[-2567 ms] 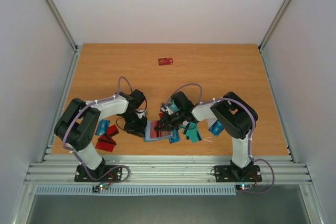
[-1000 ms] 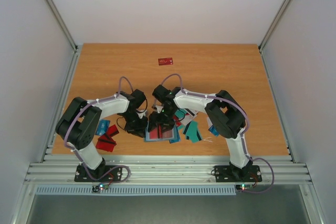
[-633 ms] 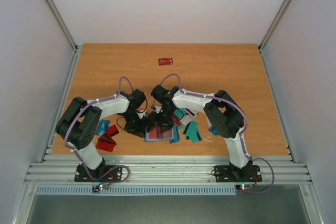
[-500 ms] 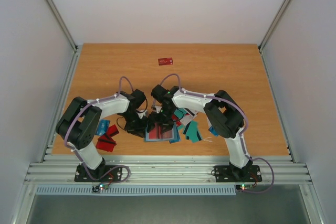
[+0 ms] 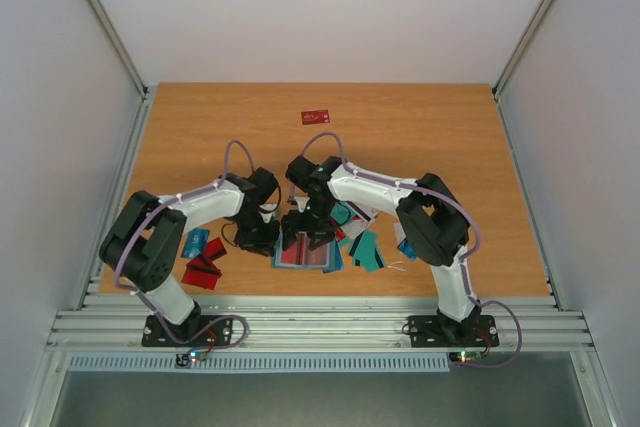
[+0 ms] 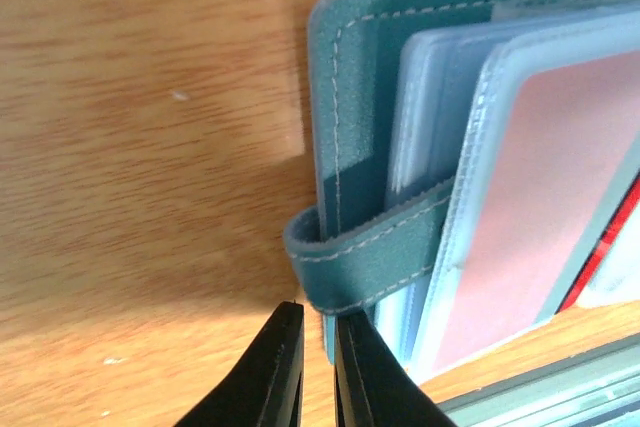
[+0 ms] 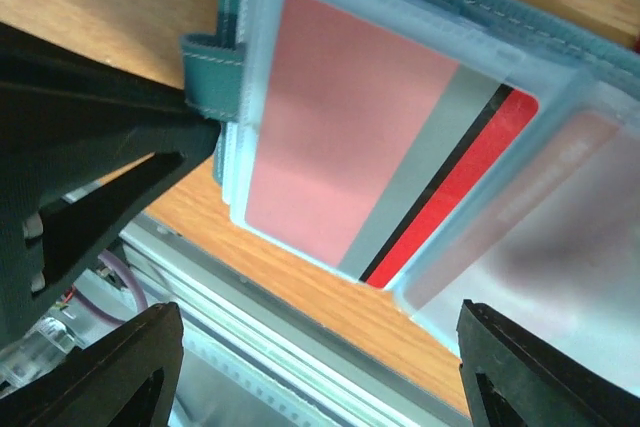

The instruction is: Put the credit cards into the card holder

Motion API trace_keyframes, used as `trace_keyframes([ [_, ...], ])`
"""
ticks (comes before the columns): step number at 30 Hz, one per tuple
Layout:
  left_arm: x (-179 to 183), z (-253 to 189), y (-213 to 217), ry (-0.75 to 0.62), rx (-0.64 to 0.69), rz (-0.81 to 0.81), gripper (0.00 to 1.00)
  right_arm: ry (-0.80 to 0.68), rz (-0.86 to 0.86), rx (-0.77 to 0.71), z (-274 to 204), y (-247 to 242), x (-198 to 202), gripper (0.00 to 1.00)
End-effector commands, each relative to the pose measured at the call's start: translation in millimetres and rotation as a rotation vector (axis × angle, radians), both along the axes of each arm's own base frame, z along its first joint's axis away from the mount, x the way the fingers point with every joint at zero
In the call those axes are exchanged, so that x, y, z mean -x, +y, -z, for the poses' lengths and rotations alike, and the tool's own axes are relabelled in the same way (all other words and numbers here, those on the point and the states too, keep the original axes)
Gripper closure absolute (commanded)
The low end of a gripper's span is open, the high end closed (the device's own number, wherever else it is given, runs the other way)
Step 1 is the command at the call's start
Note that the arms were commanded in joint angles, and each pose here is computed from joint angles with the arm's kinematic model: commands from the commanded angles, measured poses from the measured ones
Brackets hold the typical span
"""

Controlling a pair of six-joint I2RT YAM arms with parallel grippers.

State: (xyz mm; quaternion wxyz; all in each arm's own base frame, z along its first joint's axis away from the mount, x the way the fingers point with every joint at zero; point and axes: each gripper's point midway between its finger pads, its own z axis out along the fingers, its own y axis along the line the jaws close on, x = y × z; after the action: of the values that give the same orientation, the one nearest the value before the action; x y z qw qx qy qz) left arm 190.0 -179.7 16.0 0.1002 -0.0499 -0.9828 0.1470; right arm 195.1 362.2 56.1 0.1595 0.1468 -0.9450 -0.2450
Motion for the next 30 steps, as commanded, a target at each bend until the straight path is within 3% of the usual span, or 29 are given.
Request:
trace_keyframes([
  [1, -17.5, -20.4, 2.0, -0.115, -0.011, -0.005, 0.87, -0.091, -0.036, -0.042, -31.9, 0.8, -3.0, 0.25],
  [9, -30.9, -49.7, -22.5, -0.2, 0.142, -0.01, 0.77, -0.128, -0.005, -0.111, -27.7, 5.8, -9.9, 0.38],
  [18, -35.5, -36.2, -40.7, -0.191, 0.238, -0.023, 0.66, -0.109, 0.058, -0.21, -13.0, 8.2, -16.9, 0.57],
  [30, -37.1, -19.6, -39.6, -0.164, 0.207, -0.02, 0.65, -0.091, 0.1, -0.212, 6.1, -0.7, -22.2, 0.63],
])
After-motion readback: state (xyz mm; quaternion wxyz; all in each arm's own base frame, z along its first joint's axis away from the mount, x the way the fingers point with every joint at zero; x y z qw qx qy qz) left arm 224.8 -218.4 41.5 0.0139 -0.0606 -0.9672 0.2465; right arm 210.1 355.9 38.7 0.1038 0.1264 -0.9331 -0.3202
